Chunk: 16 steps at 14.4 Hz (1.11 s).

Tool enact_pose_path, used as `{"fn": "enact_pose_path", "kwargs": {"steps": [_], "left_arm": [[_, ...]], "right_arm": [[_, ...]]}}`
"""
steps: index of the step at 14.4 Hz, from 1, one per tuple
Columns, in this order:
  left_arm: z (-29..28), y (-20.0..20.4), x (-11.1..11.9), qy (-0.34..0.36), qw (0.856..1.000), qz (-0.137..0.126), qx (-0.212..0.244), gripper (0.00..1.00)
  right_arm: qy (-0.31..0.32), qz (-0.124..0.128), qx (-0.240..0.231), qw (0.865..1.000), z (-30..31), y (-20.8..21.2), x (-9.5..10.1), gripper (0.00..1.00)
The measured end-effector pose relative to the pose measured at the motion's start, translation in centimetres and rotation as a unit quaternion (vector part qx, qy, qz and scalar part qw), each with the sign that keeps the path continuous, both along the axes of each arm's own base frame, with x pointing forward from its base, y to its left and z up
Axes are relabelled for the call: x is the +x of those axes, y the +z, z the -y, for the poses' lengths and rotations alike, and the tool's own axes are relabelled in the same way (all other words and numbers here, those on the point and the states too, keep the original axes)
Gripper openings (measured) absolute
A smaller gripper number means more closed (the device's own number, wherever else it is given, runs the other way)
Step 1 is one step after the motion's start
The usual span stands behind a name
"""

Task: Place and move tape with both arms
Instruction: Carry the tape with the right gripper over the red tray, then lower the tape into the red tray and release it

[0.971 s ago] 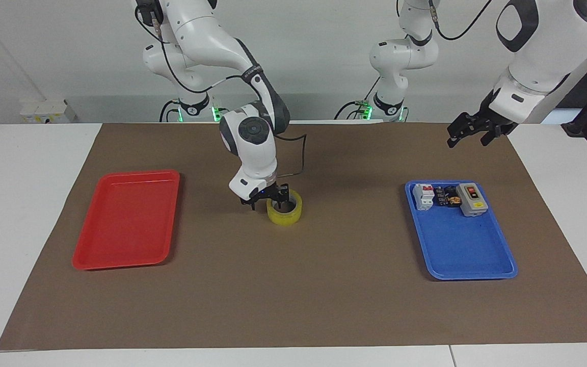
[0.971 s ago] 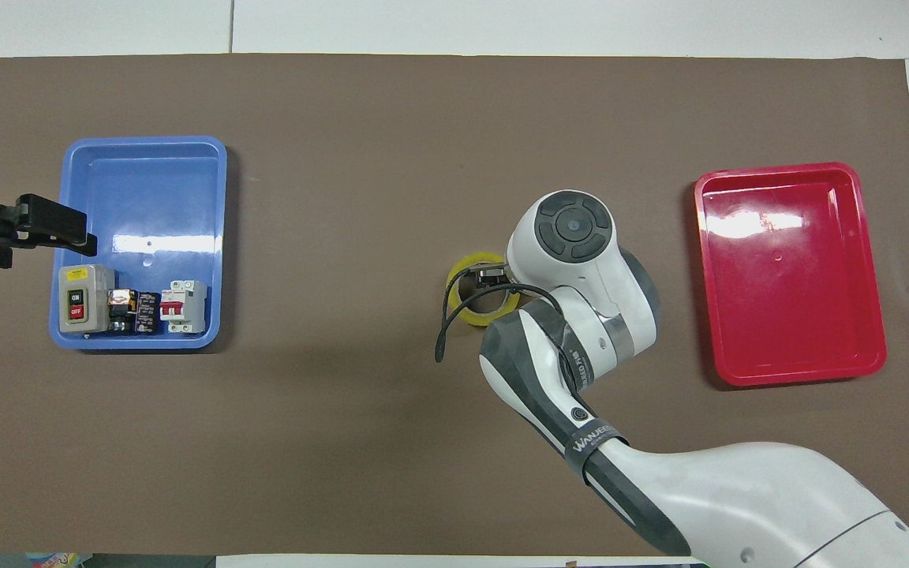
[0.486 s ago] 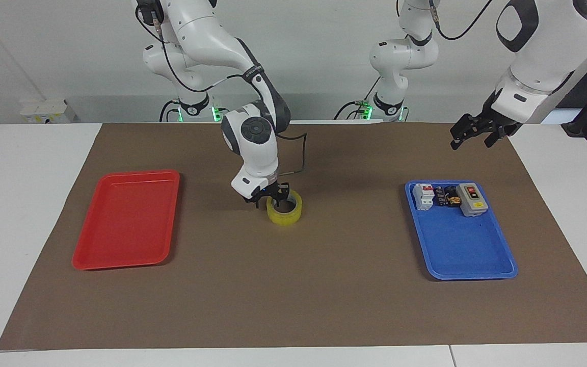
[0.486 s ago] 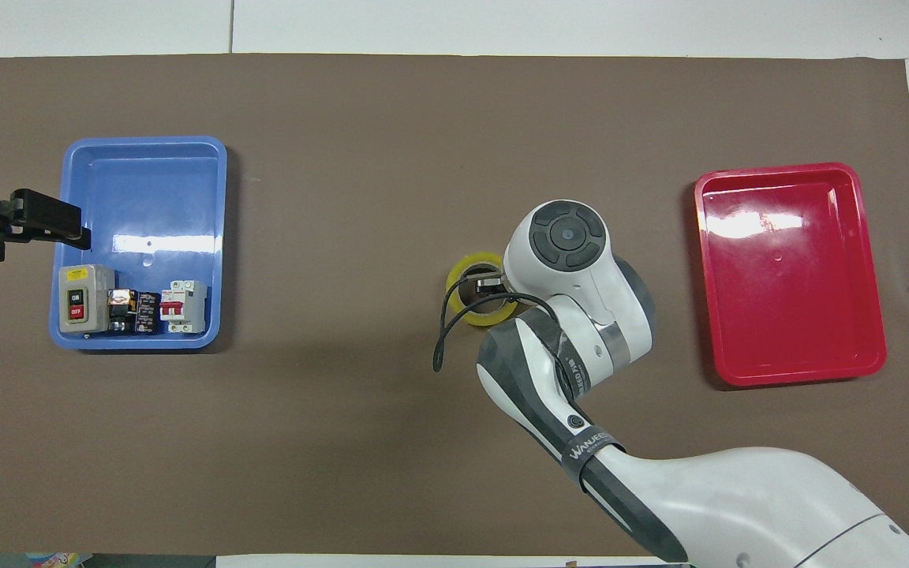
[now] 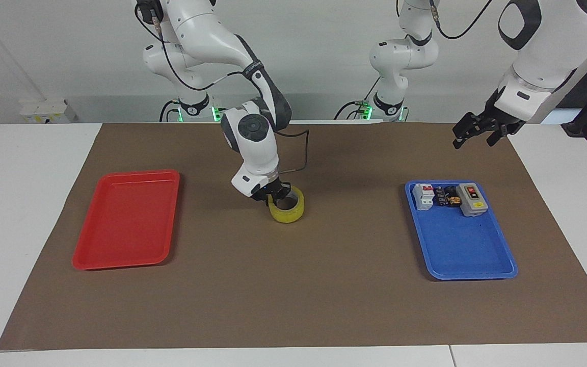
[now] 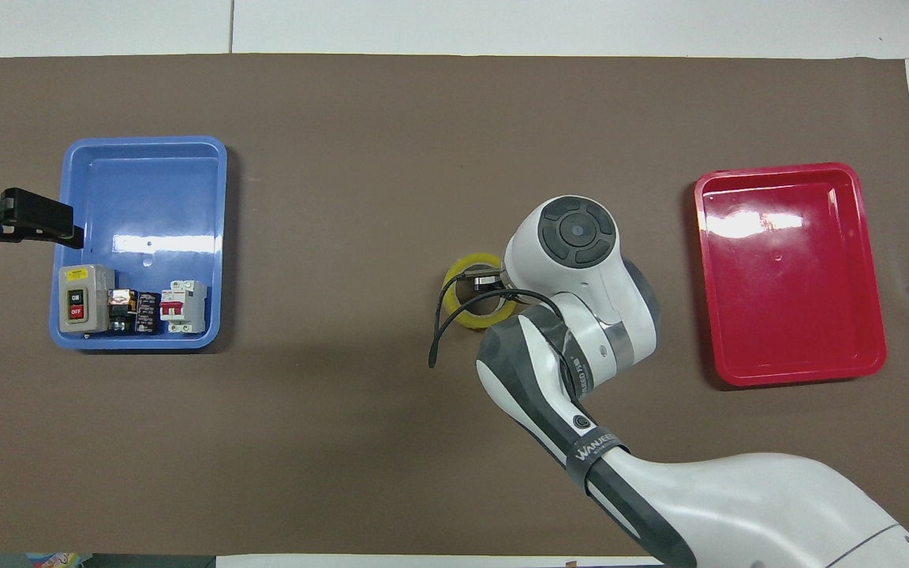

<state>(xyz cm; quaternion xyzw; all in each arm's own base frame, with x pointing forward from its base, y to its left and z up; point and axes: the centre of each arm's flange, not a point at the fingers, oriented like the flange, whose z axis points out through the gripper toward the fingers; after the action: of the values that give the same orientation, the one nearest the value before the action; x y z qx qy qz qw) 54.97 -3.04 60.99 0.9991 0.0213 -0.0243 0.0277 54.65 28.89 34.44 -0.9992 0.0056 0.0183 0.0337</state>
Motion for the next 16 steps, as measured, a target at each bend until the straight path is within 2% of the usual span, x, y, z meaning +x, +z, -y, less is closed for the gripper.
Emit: {"fn": "enact_pose_path", "kwargs": {"steps": [3,6,11,13,16], "left_arm": [[-0.1,0.0,0.0,0.000,1.000,0.000,0.000,1.00],[-0.1,0.0,0.0,0.000,1.000,0.000,0.000,1.00],[-0.1,0.0,0.0,0.000,1.000,0.000,0.000,1.00],[-0.1,0.0,0.0,0.000,1.000,0.000,0.000,1.00],[-0.1,0.0,0.0,0.000,1.000,0.000,0.000,1.00]], "right_arm": [[0.009,-0.009,-0.002,1.000,8.8,6.7,2.0,0.21],[0.040,-0.013,0.002,0.999,20.0,11.8,2.4,0.21],[0.065,-0.006,0.006,0.998,36.0,12.2,2.2,0.21],[0.068,-0.006,-0.018,0.998,39.3,12.0,2.0,0.21],[0.058,0.006,-0.036,0.998,41.4,11.2,2.1,0.21]]}}
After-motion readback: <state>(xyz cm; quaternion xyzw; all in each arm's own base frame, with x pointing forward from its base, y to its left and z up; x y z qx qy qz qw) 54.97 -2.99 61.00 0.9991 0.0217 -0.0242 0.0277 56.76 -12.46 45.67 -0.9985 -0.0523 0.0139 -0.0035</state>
